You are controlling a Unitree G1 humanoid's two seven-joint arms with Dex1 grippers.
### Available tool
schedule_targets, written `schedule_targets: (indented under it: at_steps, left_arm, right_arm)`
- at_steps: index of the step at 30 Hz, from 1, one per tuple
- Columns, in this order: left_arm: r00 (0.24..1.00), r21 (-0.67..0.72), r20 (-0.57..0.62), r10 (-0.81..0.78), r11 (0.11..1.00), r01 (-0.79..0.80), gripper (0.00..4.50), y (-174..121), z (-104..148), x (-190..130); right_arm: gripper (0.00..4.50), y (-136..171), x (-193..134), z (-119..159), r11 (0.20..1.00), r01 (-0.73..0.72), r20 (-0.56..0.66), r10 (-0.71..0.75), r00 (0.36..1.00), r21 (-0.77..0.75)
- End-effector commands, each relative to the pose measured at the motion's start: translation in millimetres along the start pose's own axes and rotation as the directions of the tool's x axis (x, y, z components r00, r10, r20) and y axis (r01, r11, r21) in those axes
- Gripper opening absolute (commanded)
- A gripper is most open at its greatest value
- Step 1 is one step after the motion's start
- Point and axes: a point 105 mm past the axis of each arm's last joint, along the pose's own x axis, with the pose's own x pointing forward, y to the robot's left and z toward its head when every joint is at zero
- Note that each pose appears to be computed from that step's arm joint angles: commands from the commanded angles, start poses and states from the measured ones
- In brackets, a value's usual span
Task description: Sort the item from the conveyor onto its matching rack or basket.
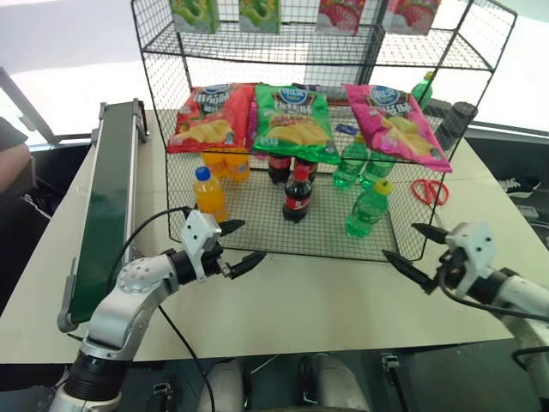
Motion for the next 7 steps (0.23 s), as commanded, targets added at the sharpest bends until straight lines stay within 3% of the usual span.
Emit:
schedule_targets:
  at_steps: [1,7]
  left_arm:
    - [1.000,0.021,-0.008,-0.002,1.000,0.002,4.50,2.9,2.6,-7.5]
    - [1.000,0.041,-0.016,-0.014,0.999,0.014,4.50,4.8,3.0,-13.8]
  right_arm:
    - [4.45,-6.0,-9.4,7.4,1.000,0.013,0.010,-0.012,1.000,-0.021]
    - [4.45,1.0,-7.3,12.6,1.000,-0.010,0.007,0.010,1.000,-0.019]
